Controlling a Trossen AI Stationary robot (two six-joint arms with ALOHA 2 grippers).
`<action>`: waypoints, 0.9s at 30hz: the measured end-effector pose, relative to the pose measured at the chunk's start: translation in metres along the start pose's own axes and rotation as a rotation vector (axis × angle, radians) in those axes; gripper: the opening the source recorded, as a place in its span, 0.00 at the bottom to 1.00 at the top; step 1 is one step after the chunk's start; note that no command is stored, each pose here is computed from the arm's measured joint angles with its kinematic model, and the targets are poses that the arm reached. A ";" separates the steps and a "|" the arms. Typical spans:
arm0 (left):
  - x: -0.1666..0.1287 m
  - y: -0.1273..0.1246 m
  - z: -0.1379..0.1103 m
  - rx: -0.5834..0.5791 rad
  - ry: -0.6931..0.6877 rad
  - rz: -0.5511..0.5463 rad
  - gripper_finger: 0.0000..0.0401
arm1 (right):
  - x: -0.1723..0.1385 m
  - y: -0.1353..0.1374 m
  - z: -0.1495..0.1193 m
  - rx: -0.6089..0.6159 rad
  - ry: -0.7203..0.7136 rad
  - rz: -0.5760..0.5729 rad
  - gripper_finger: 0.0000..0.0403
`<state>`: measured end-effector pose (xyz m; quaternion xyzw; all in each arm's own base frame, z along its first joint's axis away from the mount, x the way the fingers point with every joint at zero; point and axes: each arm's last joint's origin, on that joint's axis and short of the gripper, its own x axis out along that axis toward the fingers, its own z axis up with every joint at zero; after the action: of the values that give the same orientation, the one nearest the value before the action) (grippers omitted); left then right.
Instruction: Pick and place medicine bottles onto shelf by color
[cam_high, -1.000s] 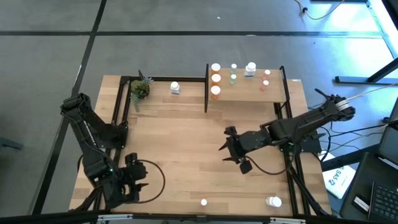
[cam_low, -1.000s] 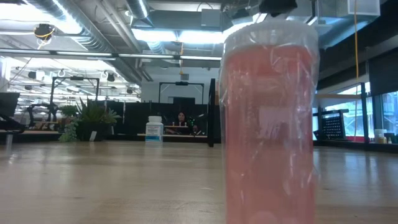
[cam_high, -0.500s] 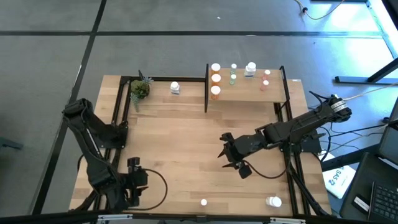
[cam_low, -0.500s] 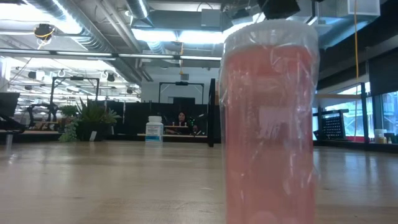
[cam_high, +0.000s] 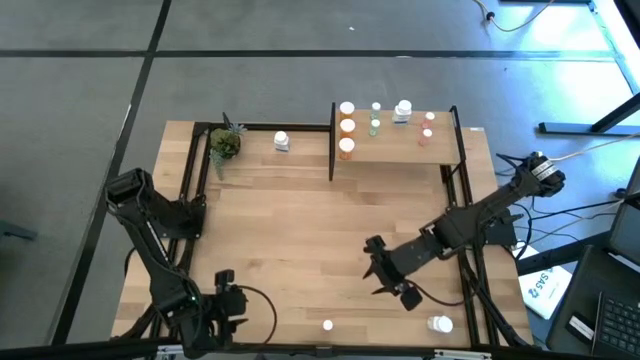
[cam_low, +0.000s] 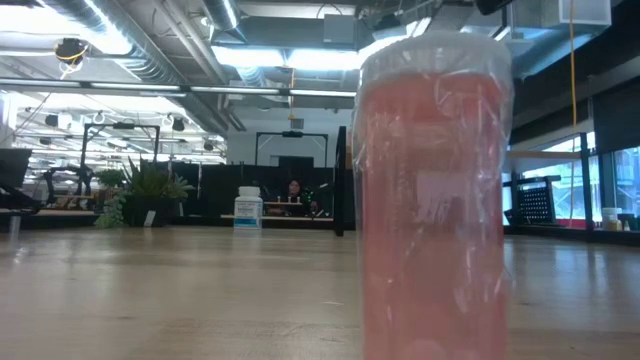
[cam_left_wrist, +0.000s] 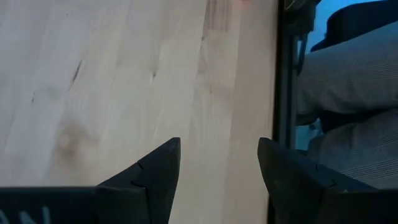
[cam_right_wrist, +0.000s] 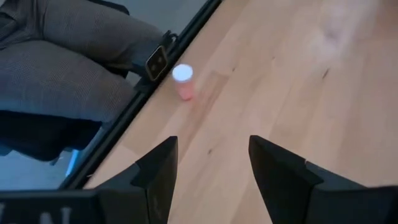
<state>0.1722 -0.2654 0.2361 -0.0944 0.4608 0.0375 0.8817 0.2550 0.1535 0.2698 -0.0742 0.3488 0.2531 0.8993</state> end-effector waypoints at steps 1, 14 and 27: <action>0.000 0.000 0.000 -0.003 -0.003 -0.004 0.52 | 0.000 0.003 -0.001 0.006 0.007 0.007 0.50; 0.010 0.007 0.020 0.033 -0.062 0.030 0.52 | 0.001 0.021 -0.003 -0.029 0.013 -0.072 0.50; 0.016 0.008 0.032 0.072 -0.087 0.011 0.52 | 0.011 0.021 0.001 -0.081 -0.028 -0.074 0.50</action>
<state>0.2064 -0.2510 0.2399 -0.0584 0.4236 0.0296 0.9035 0.2516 0.1757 0.2643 -0.1197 0.3228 0.2346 0.9091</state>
